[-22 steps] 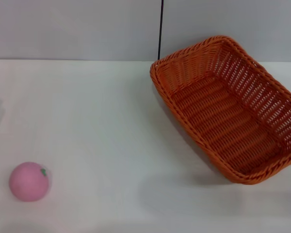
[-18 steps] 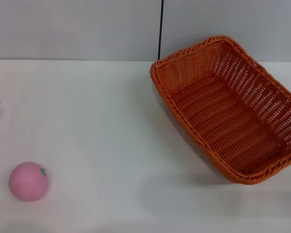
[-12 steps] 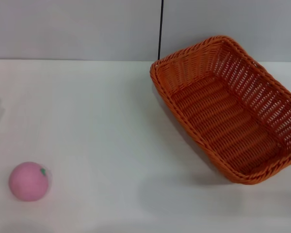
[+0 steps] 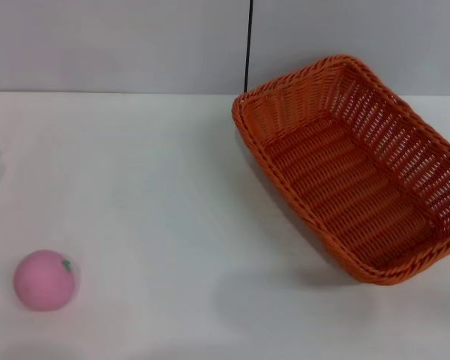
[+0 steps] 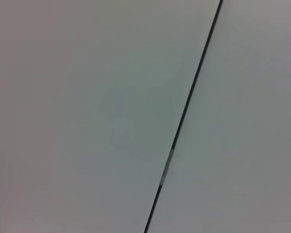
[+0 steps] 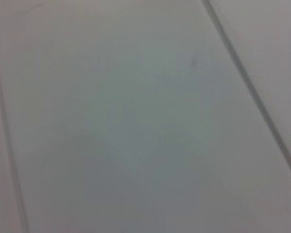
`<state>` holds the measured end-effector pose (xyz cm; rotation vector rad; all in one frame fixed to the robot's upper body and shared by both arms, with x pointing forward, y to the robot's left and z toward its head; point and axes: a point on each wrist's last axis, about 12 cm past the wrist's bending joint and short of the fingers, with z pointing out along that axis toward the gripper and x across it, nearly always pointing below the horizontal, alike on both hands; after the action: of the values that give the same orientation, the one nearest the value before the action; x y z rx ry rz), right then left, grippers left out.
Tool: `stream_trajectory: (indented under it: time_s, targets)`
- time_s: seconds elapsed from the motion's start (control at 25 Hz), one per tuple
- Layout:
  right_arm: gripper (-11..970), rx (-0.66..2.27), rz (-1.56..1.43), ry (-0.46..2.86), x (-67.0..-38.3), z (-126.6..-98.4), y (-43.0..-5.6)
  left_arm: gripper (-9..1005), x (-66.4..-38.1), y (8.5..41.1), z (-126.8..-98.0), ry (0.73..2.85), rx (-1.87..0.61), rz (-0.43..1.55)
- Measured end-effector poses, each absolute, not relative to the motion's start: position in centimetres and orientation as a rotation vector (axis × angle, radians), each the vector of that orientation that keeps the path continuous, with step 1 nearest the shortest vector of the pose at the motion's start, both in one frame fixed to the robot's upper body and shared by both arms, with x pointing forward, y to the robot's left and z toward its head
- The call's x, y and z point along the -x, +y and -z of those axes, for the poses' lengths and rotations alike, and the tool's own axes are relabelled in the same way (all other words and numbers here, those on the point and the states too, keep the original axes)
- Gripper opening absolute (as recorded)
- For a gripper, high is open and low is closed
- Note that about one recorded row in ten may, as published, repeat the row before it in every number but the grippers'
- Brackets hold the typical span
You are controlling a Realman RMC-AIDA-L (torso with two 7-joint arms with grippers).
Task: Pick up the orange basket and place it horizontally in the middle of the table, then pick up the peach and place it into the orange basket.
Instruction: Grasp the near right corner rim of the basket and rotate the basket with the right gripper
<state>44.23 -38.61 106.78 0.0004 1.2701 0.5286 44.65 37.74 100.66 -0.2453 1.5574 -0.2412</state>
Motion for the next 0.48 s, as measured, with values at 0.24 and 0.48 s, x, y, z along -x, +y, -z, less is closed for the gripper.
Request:
stream_trajectory:
  time_s: [0.24, 0.48]
  targets:
    - [817, 0.025, -0.689, 1.484, -46.2, -111.8, -42.6, 841, -45.2, 37.7, -100.5, 1.586, 0.251, 0.234]
    - [818, 0.037, -0.701, 1.851, -49.1, -118.3, -44.8, 841, -45.2, 37.8, -100.5, 1.584, 0.251, 0.232]
